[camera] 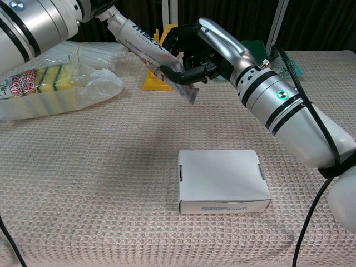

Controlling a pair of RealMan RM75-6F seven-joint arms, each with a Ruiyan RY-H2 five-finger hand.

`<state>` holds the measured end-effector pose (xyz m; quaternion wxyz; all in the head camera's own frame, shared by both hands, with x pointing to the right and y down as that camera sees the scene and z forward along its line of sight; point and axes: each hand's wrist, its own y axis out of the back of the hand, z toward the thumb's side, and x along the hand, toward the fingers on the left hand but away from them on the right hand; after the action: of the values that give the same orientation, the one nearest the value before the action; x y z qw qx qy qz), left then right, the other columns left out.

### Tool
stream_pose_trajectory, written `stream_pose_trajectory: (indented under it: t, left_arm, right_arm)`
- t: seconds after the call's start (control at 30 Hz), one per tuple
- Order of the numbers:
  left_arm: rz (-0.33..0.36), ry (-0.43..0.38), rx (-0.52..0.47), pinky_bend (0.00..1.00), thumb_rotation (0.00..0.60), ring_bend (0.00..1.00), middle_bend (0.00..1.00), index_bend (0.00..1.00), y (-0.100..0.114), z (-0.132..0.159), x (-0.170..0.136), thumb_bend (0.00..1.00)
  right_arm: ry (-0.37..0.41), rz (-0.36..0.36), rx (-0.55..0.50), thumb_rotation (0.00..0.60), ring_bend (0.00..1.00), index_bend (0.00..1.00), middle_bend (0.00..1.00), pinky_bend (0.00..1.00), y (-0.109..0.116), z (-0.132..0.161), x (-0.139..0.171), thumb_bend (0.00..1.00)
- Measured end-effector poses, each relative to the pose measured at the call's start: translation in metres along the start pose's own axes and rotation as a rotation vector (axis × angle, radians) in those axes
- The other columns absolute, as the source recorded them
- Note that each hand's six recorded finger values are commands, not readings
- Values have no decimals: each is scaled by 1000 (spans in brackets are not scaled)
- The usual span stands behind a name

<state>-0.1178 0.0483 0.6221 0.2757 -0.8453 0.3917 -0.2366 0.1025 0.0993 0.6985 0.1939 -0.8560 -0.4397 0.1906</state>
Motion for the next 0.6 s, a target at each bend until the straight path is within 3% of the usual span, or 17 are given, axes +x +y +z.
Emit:
stream_pose_trajectory:
  t: [0.6]
  left_arm:
    - [1, 13, -8, 199, 0, 79, 142, 71, -2, -5, -1, 0]
  right_arm:
    - [6, -6, -33, 600, 725, 1000, 840, 867, -4, 6, -2, 599]
